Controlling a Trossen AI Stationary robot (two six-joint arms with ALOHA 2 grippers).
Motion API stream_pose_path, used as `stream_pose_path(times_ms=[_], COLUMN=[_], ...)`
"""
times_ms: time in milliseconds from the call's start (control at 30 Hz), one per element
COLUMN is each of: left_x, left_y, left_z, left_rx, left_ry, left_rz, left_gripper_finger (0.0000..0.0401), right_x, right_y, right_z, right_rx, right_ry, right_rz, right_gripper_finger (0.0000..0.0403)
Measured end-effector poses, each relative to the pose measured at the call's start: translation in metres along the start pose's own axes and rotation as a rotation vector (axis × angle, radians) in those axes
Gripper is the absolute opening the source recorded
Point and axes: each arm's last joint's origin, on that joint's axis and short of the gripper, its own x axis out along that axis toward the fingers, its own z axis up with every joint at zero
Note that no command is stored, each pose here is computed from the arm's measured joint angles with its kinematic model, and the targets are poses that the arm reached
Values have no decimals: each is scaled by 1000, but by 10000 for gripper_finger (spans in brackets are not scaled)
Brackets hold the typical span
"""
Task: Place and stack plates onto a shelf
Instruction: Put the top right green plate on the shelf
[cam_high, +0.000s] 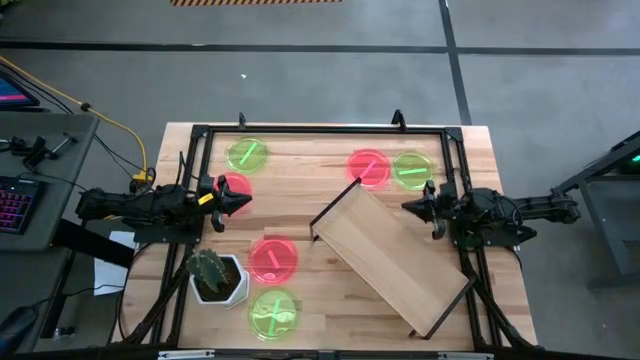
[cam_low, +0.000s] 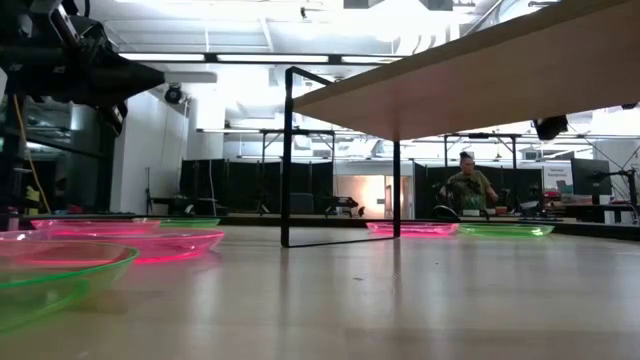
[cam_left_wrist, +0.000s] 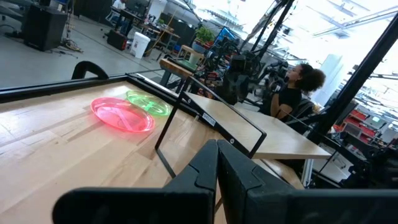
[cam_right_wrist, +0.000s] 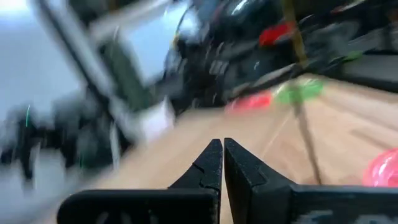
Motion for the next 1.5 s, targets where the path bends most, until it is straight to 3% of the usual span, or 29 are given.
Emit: stream_pose_path(times_ms=[167, 300, 400, 467, 533, 633, 833, 1033, 1133, 1500], left_x=[0, 0, 0, 0, 0, 0, 0, 0, 0, 0], left_y=[0, 0, 0, 0, 0, 0, 0, 0, 0, 0], left_z=[0, 0, 0, 0, 0, 0, 0, 0, 0, 0], left_rx=[0, 0, 0, 0, 0, 0, 0, 0, 0, 0], left_ry=[0, 0, 0, 0, 0, 0, 0, 0, 0, 0], left_rz=[0, 0, 0, 0, 0, 0, 0, 0, 0, 0], left_gripper_finger=[1, 1, 1, 1, 1, 1, 1, 1, 1, 1], right_x=[-5, -9, -6, 1, 10, 20, 24, 14, 12, 12], right_y=[2, 0, 9, 13, 16, 12, -19, -50, -61, -96], right_z=[28, 39, 58, 69, 79, 87, 70, 43, 33, -1], right_rx=[474, 550, 528, 483, 417, 411, 475, 604, 638, 733], right_ry=[-416, -595, -571, -507, -404, -232, 96, 173, 135, -41], right_rz=[-102, -234, -220, -294, -427, -668, -1154, -1497, -1574, -1651], right_gripper_finger=[0, 0, 0, 0, 0, 5, 57, 116, 128, 128])
